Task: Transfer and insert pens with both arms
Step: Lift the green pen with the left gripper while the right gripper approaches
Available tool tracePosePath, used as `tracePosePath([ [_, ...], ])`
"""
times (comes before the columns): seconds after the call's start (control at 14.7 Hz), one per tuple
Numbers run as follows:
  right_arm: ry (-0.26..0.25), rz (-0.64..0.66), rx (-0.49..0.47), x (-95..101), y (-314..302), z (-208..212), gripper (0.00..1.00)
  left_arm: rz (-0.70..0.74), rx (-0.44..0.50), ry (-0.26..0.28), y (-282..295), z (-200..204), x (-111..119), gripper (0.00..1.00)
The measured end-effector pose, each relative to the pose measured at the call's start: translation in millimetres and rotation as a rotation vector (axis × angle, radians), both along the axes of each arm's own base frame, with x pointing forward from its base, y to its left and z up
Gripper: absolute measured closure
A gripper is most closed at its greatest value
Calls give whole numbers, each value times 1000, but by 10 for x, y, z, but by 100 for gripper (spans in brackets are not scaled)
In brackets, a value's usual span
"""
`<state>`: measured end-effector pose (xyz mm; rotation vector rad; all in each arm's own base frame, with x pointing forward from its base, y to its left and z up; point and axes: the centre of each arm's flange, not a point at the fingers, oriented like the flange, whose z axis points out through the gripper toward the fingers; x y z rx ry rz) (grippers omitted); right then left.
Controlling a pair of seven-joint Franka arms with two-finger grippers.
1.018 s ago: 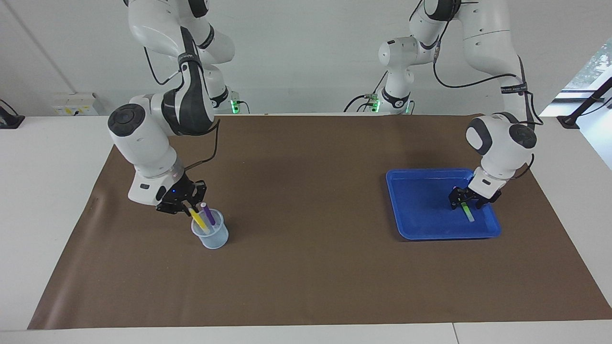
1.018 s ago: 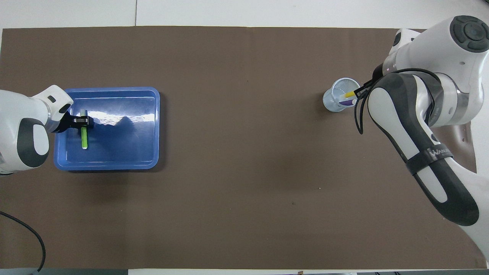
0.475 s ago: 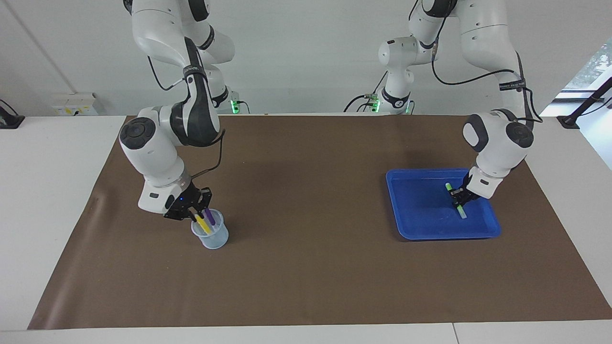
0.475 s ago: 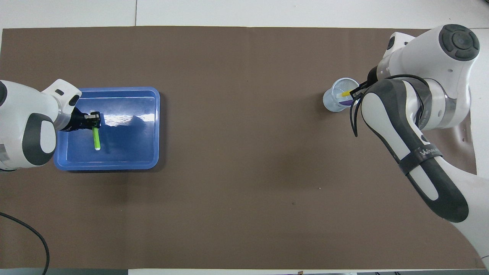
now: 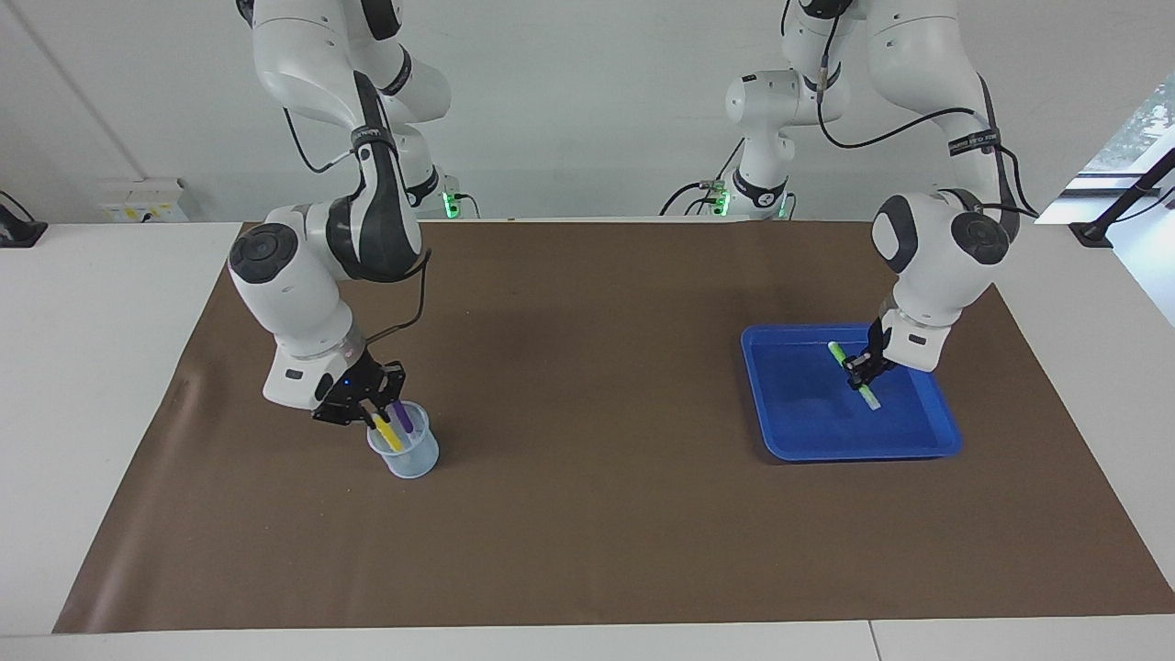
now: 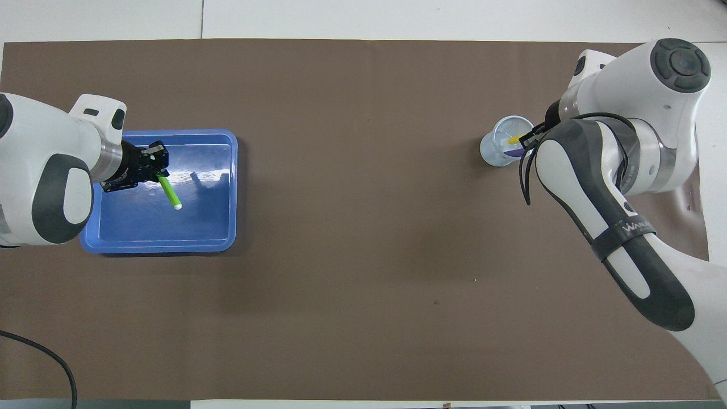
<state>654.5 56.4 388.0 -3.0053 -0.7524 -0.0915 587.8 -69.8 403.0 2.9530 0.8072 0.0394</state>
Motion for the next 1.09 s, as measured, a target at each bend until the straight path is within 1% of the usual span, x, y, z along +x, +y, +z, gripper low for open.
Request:
tracePosePath([
  [0.07,6,1,0,-9,4,-38,59,58,-18,-3,-120,62,4,83],
  [0.14,8,1,0,-11,7,-45,44,117,-34,-7,-262,123,10,83],
  [0.2,7,1,0,-11,7,-44,34,168,-46,-8,-409,171,7,83],
  [0.27,6,2,0,-8,8,-34,31,217,-61,-7,-568,215,-5,83],
  [0.47,9,5,1,14,21,144,31,331,-124,1,-992,359,-42,83],
  [0.75,27,5,9,48,2,670,31,482,-206,32,-1433,516,-93,83],
  [0.81,27,-1,36,49,27,764,31,516,-230,46,-1541,551,-110,83],
  [0.88,28,-13,87,46,81,819,31,552,-256,62,-1639,582,-124,83],
  [1.02,41,-38,207,34,235,854,31,620,-298,98,-1843,625,-160,83],
  [1.09,56,-65,282,23,328,866,31,650,-311,113,-1949,649,-184,83],
])
